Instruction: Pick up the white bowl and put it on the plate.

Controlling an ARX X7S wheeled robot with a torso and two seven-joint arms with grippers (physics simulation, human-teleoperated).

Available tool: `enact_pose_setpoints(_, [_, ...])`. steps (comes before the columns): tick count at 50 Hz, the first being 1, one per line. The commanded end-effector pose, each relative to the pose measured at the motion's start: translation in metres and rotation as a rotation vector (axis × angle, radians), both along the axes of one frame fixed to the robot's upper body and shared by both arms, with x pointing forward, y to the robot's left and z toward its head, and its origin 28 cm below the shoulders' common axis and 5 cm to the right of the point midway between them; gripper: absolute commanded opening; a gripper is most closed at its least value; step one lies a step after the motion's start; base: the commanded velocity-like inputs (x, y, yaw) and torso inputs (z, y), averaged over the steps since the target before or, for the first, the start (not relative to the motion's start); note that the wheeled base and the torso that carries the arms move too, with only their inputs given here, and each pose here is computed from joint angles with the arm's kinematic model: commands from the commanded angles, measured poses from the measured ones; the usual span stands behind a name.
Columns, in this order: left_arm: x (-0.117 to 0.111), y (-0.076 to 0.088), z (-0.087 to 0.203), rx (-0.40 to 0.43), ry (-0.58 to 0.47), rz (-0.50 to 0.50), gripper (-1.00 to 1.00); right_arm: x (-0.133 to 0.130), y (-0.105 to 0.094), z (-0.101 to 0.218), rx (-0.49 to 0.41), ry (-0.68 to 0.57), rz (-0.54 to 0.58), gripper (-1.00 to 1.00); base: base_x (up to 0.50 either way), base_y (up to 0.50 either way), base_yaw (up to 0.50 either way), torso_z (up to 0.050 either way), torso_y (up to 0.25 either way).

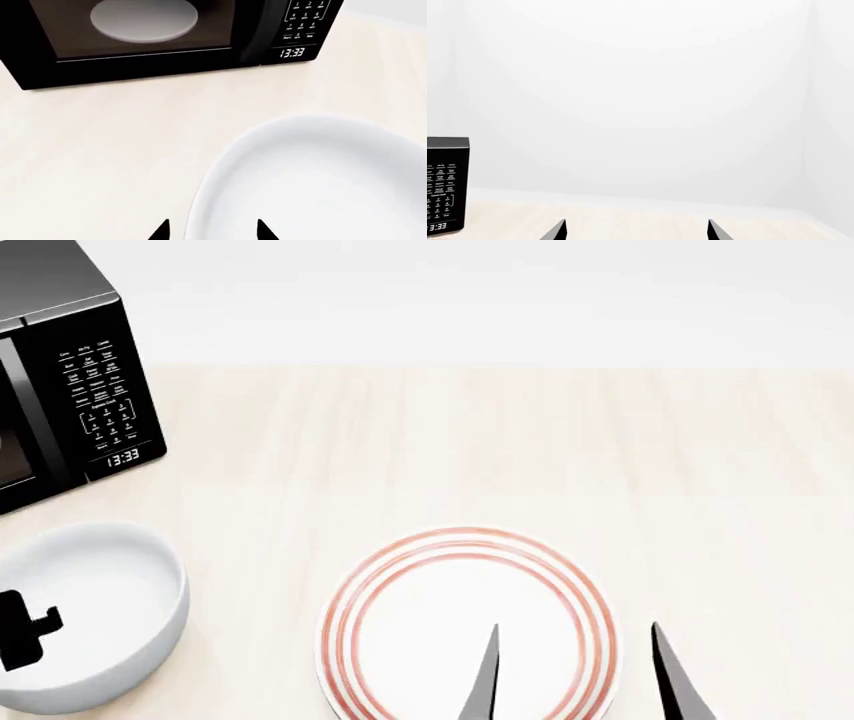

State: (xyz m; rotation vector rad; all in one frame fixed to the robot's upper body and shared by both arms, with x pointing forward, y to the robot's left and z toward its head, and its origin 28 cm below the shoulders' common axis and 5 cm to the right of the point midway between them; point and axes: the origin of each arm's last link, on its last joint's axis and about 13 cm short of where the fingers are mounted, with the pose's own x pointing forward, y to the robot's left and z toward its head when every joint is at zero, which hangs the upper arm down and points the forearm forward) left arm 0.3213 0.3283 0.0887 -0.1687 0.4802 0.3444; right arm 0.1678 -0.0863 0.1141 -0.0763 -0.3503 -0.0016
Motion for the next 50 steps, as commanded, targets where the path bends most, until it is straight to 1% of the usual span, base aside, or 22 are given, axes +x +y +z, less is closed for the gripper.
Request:
enact_pose_setpoints(1, [0.0,0.0,-0.002,-0.002,0.004,0.003,-1.0,0.0,0.001,0.0,0.001,0.0,0.003,1.0,0.0,0.0,0.0,0.0,0.0])
enact_pose_setpoints(10, [0.002,0.002,-0.004,-0.005,0.005,0.003,-1.0,0.0,0.001,0.0,0.002,0.0,0.007,1.0,0.0,0.0,0.0,0.0,0.0])
enact_pose_setpoints(17, [-0.005,0.001,-0.004,-0.001,0.004,0.018,-1.0,0.0,0.001,-0.001,0.002,0.002,0.006,1.0,0.0,0.0,0.0,0.0,0.0])
enact_pose_setpoints(25, [0.003,0.01,-0.007,-0.008,-0.014,0.054,-1.0,0.0,0.001,-0.001,0.0,0.003,0.006,1.0,0.0,0.0,0.0,0.0,0.0])
enact_pose_setpoints(31, [0.0,0.011,-0.003,-0.007,-0.04,0.075,-1.0,0.0,0.001,-0.001,-0.001,0.003,0.009,1.0,0.0,0.0,0.0,0.0,0.0])
enact_pose_setpoints(36, [0.001,0.015,0.009,-0.013,-0.084,0.105,-1.0,0.0,0.002,-0.002,-0.001,0.005,0.009,1.0,0.0,0.0,0.0,0.0,0.0])
enact_pose_setpoints(41, [-0.005,0.012,0.02,-0.027,-0.114,0.114,-1.0,0.0,0.002,-0.002,-0.001,0.004,0.011,1.0,0.0,0.0,0.0,0.0,0.0])
enact_pose_setpoints(50, [-0.007,0.008,0.041,-0.066,-0.168,0.109,-1.0,0.001,0.002,-0.002,-0.002,0.005,0.013,1.0,0.0,0.0,0.0,0.0,0.0])
